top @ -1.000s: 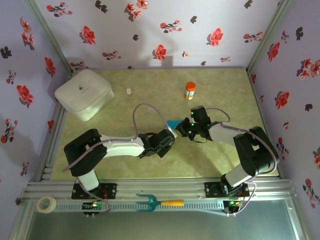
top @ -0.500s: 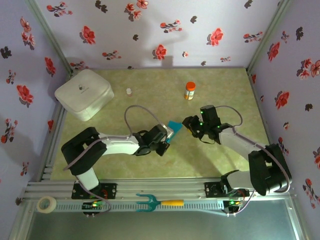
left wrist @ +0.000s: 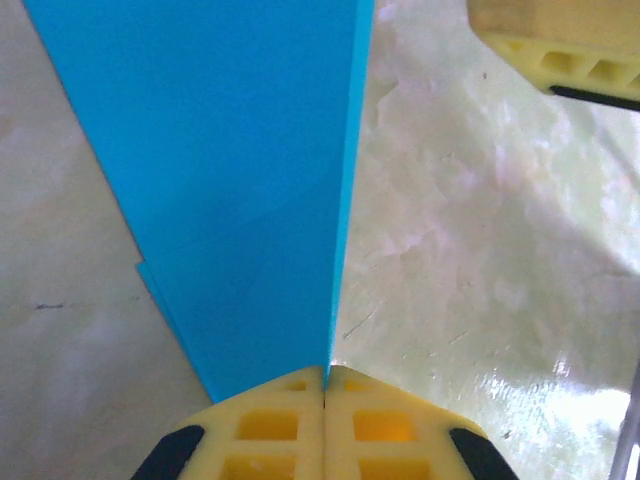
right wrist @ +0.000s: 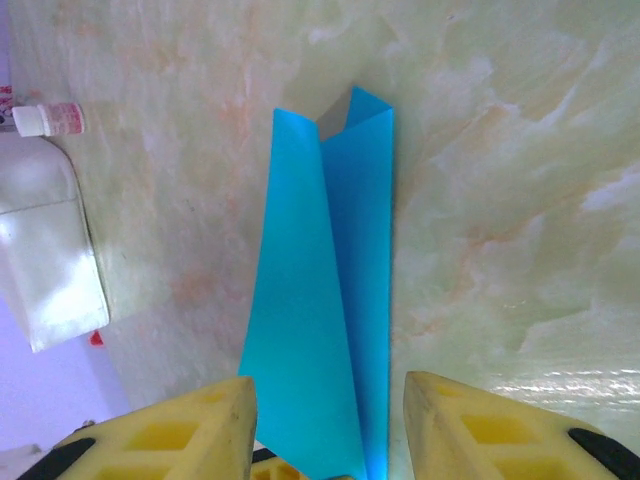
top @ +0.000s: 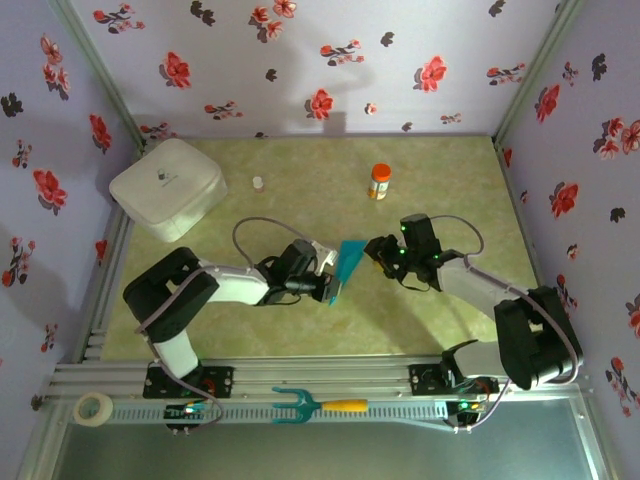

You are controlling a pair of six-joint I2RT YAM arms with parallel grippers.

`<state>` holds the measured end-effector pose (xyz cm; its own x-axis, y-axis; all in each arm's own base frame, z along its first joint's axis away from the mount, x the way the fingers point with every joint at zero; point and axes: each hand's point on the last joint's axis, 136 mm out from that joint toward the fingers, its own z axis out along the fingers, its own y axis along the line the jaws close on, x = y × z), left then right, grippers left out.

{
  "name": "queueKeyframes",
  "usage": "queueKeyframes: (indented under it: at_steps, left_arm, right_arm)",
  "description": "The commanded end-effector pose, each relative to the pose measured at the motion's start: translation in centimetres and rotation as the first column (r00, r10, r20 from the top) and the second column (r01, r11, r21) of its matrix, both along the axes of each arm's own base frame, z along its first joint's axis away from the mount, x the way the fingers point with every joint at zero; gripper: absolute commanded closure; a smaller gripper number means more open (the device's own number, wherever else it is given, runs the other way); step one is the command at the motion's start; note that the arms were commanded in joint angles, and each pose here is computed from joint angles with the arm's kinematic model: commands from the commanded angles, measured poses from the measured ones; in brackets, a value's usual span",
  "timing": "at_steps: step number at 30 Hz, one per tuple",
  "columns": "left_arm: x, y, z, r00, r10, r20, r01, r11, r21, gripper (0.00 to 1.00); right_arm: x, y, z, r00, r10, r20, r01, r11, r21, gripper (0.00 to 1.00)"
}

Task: Fold a paper plane with a square sheet of paper (pick it up from the middle)
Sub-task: Fold the wing for the fifth time at the center of the table.

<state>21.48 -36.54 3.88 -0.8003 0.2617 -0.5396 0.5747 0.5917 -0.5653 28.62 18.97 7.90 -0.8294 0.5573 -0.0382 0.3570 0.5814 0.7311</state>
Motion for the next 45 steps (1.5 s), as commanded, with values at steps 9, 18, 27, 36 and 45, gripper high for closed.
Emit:
queueKeyframes:
  at_steps: [9,18,27,36,45]
  left_arm:
    - [-0.2,-1.2,-0.9,0.99,-0.022,-0.139,0.007,0.994,-0.11,1.0]
    - [0.3,-0.9,-0.9,0.98,-0.004,-0.198,-0.026,0.989,-0.148,1.0]
    - [0.5,1.1,-0.2,0.997,-0.036,0.074,0.019,0.976,0.219,1.0]
    - [0.2,2.0,0.1,0.969,-0.132,0.206,0.032,0.903,0.429,1.0]
    - [-0.2,2.0,0.1,0.939,-0.211,0.272,0.044,0.857,0.513,0.98]
  right_arm:
    - [-0.2,1.8,-0.4,0.99,0.1,0.104,-0.103,0.995,0.019,0.65]
    - [-0.8,2.4,-0.6,0.985,0.136,0.106,-0.141,0.989,0.038,0.65]
    - [-0.3,1.5,0.1,0.994,0.105,-0.006,-0.105,0.993,-0.055,0.52]
    - [-0.3,1.7,-1.0,0.99,0.089,-0.109,-0.097,0.993,-0.066,0.51]
    - [-0.7,2.4,-2.0,0.983,0.1,-0.151,-0.104,0.994,-0.018,0.54]
